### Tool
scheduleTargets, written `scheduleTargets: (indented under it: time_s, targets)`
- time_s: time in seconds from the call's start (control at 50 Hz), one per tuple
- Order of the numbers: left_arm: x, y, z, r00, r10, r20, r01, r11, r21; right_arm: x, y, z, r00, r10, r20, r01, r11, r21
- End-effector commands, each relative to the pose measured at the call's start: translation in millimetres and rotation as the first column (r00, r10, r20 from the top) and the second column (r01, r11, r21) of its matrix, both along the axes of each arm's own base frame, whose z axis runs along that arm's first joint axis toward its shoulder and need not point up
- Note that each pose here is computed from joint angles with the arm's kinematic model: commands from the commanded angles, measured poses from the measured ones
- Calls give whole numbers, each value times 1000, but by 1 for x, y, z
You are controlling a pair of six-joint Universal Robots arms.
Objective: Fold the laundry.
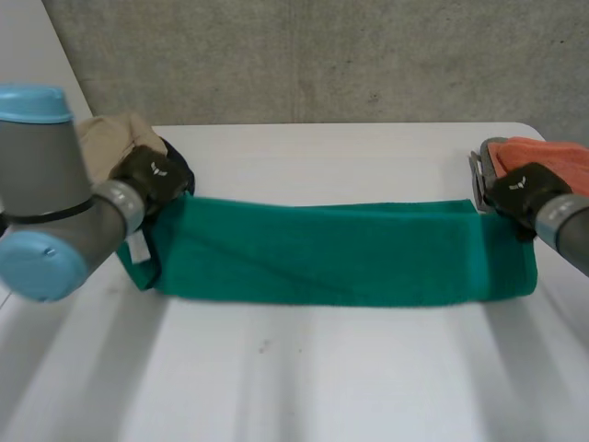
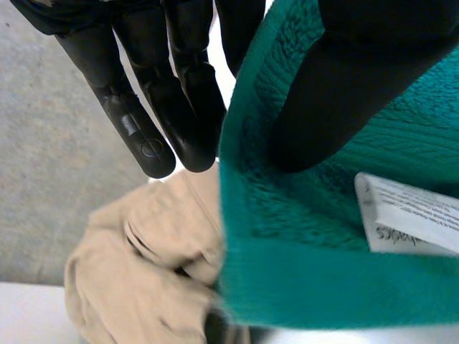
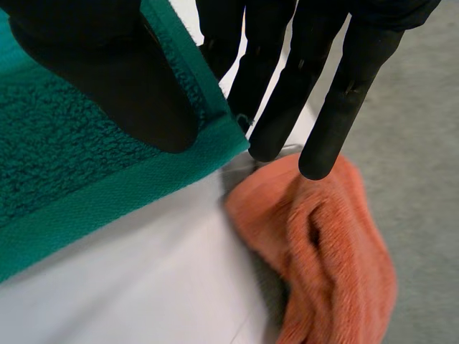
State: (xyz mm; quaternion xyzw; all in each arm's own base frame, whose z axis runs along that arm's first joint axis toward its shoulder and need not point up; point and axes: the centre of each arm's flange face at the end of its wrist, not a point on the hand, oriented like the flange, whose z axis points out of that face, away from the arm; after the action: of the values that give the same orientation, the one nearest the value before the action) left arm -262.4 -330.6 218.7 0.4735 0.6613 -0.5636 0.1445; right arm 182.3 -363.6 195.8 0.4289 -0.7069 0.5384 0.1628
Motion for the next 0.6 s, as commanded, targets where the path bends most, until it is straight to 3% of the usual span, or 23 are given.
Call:
scheduleTargets:
  time_s: [0.02,0.22,0.48,0.6]
  targets:
    - [-28,-38,-21,998,-58,-37,56,997,-44,19,-40,-13,998,-34,54,40,991,-124]
    - [-49,-81,-68,997,-67,-23,64,991,-115,49,-75,-43,998,-9,60,26,957,-289]
    - [-60,-96,-68,996,-65,-67,47,968,-248,58,-90,-54,999,-23,48,41,907,-419]
    - [-68,-94,-57,993,-82,-88,50,947,-318,57,-89,-58,995,-100,5,93,899,-428]
